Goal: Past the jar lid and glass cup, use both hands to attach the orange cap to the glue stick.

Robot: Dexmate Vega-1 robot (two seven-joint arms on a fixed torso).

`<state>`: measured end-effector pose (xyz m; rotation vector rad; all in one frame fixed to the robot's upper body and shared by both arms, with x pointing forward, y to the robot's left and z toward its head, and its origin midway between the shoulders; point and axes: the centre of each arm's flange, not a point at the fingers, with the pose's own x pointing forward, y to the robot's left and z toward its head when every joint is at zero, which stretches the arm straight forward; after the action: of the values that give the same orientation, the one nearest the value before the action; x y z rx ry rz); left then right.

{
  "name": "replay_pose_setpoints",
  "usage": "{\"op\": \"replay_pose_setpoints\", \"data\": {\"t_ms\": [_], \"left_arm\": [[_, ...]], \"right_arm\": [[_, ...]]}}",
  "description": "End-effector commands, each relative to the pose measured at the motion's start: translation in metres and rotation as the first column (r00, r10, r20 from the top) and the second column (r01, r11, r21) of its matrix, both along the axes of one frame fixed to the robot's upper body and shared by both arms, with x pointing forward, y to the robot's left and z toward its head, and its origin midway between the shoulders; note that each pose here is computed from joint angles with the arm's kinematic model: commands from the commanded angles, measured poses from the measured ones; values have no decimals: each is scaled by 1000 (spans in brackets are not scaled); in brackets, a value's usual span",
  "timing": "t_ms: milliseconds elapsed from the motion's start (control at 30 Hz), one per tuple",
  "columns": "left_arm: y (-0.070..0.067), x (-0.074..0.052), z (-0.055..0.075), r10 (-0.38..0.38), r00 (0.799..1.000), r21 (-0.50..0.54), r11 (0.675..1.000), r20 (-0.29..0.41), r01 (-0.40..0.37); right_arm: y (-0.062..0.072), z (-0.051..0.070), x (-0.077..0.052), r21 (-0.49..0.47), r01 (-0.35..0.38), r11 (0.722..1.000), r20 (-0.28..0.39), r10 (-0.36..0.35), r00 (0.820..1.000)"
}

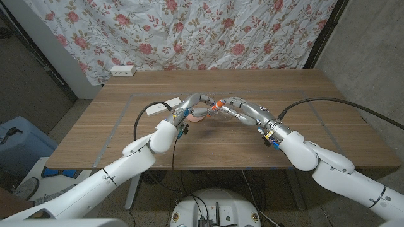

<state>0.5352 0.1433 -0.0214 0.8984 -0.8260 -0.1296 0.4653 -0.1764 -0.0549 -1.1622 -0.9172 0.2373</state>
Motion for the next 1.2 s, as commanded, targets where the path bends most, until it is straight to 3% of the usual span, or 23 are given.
{"op": "replay_pose_setpoints", "data": {"t_ms": [33, 1200], "left_arm": [[-2, -1, -1, -3, 1000, -7, 1000, 3, 3], [-4, -2, 3, 10, 1000, 4, 1000, 28, -10]], "right_arm": [[0, -4, -1, 4, -1, 1000, -30, 1, 1000], [6, -7, 3, -1, -45, 999, -82, 45, 996]]}}
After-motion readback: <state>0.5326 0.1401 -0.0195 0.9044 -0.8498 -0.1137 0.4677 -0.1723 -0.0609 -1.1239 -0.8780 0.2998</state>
